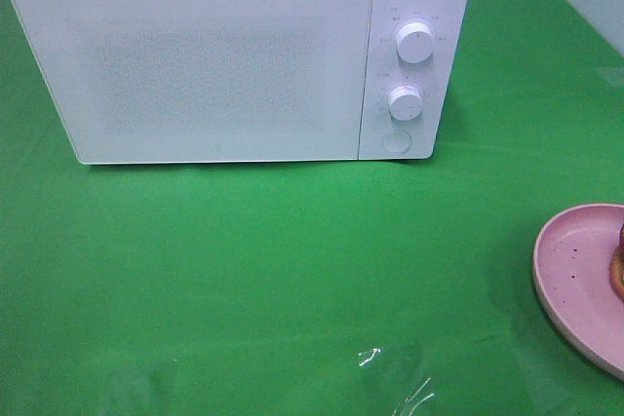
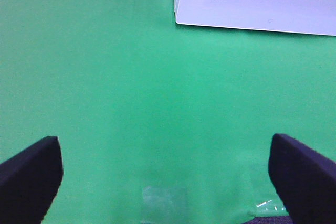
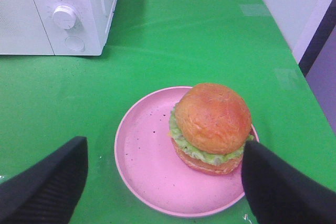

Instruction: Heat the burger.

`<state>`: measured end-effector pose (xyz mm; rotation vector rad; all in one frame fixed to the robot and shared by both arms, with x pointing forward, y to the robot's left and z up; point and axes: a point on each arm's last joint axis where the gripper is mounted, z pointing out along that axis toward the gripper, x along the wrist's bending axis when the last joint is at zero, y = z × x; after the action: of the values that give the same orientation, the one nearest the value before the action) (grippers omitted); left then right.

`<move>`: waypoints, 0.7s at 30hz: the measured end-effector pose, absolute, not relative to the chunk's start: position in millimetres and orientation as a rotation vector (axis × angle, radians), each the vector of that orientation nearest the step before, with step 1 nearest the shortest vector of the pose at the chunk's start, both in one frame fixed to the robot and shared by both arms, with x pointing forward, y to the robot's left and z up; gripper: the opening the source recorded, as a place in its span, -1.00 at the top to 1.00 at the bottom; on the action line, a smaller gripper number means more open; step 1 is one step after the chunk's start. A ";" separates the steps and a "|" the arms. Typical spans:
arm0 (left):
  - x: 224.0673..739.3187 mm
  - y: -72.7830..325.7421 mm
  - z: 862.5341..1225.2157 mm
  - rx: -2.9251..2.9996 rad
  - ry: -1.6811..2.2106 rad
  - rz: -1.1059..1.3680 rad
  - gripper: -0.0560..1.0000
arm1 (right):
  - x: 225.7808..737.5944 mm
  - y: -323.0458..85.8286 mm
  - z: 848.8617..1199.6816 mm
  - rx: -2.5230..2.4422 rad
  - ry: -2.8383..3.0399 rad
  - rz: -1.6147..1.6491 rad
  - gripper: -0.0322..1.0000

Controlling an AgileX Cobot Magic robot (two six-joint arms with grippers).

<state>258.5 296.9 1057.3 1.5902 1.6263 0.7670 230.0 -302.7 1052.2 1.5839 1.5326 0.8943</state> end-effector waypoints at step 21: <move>232.4 297.9 1058.0 1.484 1.511 0.867 -0.98 | 230.0 -302.7 1052.2 1.584 1.533 0.894 -0.53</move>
<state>232.4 297.9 1058.0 1.4839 1.5107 0.8671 230.0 -302.7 1052.2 1.5839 1.5326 0.8943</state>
